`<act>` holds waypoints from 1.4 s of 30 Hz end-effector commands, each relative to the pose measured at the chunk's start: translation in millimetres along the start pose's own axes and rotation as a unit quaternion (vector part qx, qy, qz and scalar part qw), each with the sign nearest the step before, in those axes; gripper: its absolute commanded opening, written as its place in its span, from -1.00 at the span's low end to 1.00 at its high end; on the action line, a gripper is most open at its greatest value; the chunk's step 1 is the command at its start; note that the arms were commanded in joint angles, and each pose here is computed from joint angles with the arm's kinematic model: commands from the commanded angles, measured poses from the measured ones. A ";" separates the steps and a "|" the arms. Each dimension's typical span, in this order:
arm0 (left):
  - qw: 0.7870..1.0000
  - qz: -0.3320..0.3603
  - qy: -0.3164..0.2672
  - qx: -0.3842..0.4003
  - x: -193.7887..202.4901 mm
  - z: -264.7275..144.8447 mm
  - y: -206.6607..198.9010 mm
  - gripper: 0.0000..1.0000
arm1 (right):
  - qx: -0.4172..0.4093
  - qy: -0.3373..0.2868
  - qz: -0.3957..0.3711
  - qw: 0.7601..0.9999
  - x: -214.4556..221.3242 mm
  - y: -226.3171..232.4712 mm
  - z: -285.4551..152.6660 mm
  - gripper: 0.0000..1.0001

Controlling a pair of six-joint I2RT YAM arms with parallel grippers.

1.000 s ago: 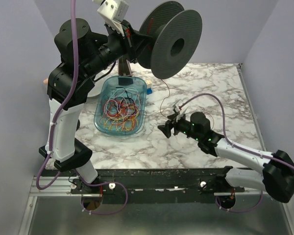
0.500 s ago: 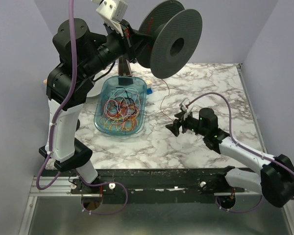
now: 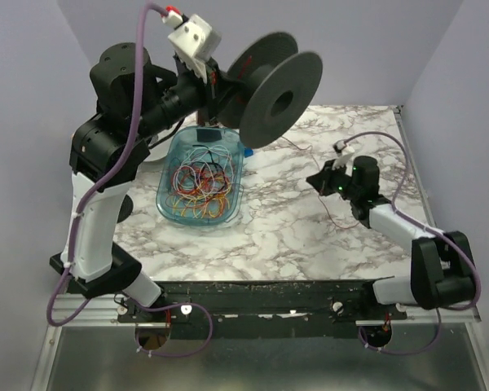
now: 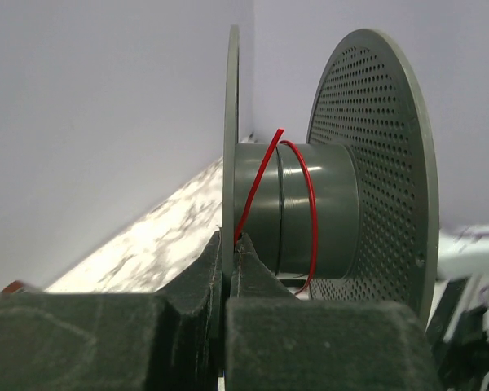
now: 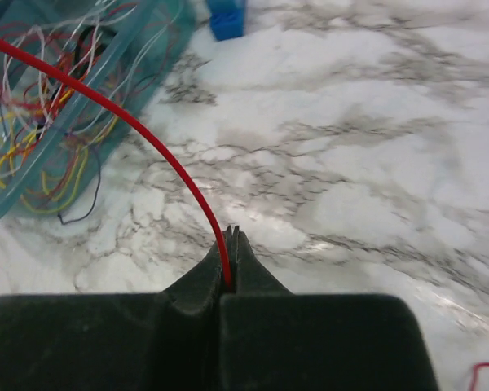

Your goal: Wrap the cables

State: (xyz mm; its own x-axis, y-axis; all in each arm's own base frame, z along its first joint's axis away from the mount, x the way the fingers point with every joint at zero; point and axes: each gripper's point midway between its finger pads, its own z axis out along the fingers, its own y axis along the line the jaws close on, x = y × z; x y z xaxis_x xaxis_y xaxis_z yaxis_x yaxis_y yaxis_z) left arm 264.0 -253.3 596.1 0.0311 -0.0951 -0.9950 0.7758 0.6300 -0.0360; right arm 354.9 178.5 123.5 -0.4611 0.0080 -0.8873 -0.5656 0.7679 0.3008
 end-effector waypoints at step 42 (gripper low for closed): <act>0.971 0.024 0.161 -0.174 210.0 163.0 91.6 -1.00 | -0.413 -0.006 -0.083 0.907 -197.6 321.0 -178.0 -0.99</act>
State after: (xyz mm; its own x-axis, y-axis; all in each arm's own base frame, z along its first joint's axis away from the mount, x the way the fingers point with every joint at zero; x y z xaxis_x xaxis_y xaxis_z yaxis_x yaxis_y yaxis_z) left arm 404.8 -342.3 366.8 -0.2011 0.3225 -0.9250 0.6320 0.7642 0.1290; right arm 169.6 285.7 454.1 -0.3280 -0.0422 -0.9437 -0.9354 0.1541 0.3183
